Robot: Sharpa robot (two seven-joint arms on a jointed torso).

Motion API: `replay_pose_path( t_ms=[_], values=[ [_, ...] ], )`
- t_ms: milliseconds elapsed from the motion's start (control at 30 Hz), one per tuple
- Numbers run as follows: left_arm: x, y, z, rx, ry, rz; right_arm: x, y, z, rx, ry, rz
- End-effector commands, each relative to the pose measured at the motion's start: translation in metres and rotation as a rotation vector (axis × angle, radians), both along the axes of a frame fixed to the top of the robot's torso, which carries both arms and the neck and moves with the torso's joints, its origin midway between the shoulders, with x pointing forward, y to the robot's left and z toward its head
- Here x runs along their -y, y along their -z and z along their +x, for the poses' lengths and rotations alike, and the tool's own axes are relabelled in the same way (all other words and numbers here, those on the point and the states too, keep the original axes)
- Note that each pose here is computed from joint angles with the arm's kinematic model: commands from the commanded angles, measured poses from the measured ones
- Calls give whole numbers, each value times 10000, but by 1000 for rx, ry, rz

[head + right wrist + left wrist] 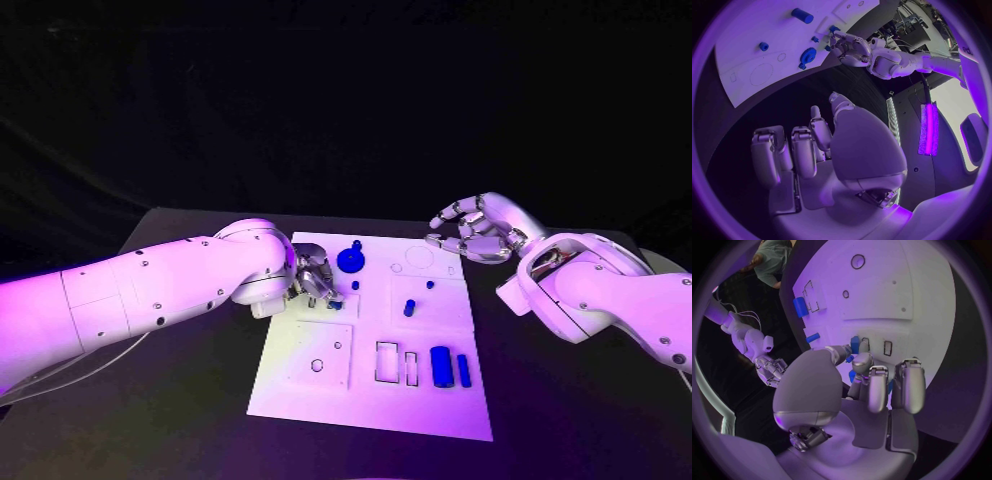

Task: Assemble the parts on the task board

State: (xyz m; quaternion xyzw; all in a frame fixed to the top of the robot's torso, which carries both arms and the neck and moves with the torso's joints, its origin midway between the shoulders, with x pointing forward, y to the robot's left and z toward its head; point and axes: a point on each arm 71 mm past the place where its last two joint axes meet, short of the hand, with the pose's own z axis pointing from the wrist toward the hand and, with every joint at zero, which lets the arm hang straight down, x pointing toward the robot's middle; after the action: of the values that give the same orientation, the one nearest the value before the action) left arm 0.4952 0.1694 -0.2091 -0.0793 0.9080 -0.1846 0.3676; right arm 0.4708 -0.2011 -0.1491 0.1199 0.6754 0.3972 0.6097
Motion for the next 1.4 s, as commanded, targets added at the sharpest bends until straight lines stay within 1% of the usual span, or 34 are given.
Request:
replay_pose_path(
  t_ms=[33, 400, 633, 800, 1067, 1400],
  values=[
    [22, 14, -12, -18, 1, -17, -14, 1, -7, 2, -13, -7],
    [-11, -5, -28, -21, -45, -81, -2, 2, -5, 0, -8, 2],
    [-43, -33, -52, 3, -63, -99, 5, -1, -7, 2, -7, 4],
    [-51, -56, -55, 48, -48, -73, 14, -2, -9, 3, -6, 4],
    [-37, -82, -55, 135, -8, -4, 17, -3, -10, 4, -6, 5],
    [-31, -80, -68, 183, 25, 52, 14, -3, -9, 5, -7, 5]
  ],
)
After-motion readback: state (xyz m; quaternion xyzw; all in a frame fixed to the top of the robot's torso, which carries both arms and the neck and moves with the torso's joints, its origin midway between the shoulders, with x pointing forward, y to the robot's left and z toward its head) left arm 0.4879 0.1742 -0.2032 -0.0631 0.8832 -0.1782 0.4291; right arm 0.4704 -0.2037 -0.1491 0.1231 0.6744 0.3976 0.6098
